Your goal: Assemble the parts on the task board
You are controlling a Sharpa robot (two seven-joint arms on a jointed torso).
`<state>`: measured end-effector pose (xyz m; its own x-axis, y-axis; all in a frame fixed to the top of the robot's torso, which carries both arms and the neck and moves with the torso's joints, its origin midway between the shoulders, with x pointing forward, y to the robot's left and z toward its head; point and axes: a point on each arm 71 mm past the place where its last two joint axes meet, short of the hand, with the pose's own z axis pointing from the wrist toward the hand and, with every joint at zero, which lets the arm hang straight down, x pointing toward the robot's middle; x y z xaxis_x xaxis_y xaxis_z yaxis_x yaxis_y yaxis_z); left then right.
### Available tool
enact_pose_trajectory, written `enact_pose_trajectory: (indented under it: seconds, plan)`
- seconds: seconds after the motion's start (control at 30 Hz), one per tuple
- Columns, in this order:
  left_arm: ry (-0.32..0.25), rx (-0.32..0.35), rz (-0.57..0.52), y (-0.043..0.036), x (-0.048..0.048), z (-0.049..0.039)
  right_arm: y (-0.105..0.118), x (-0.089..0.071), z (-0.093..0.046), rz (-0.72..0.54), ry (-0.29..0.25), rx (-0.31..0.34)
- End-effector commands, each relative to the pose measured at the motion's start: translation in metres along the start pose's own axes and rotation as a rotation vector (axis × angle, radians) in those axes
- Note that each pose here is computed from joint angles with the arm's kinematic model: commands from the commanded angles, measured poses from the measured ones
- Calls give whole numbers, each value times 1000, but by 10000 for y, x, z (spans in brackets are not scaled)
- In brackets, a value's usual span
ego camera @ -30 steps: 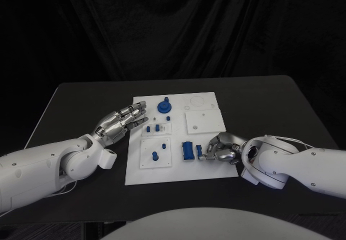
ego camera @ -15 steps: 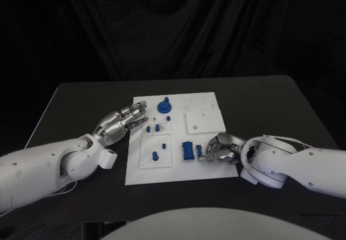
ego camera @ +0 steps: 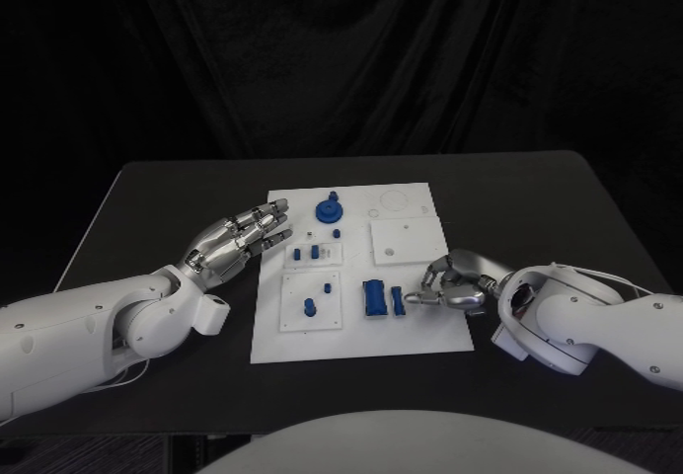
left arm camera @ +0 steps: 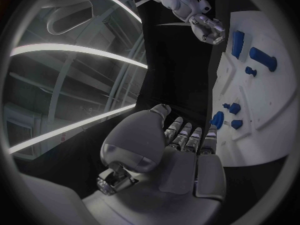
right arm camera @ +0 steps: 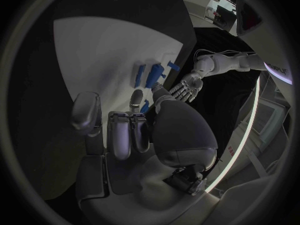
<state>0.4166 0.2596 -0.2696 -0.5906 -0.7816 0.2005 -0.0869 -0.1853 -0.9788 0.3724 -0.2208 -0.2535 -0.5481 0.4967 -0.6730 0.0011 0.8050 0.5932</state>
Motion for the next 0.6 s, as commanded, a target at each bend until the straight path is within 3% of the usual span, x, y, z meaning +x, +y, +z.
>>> enact_pose_trajectory:
  seconds: [0.03, 0.2, 0.3, 0.43, 0.6]
  plan:
    - [-34, 46, 29, -58, 6, -10, 114, -251, -10, 133, -171, -104]
    - [-34, 67, 42, -169, 43, 26, 230, -635, -43, 201, -353, -259]
    - [-32, 83, 51, -227, 58, 64, 269, -777, -28, 231, -411, -335]
    - [-26, 106, 58, -274, 85, 121, 303, -879, 47, 292, -426, -445]
    - [-5, 125, 54, -276, 131, 214, 225, -858, 156, 433, -388, -551]
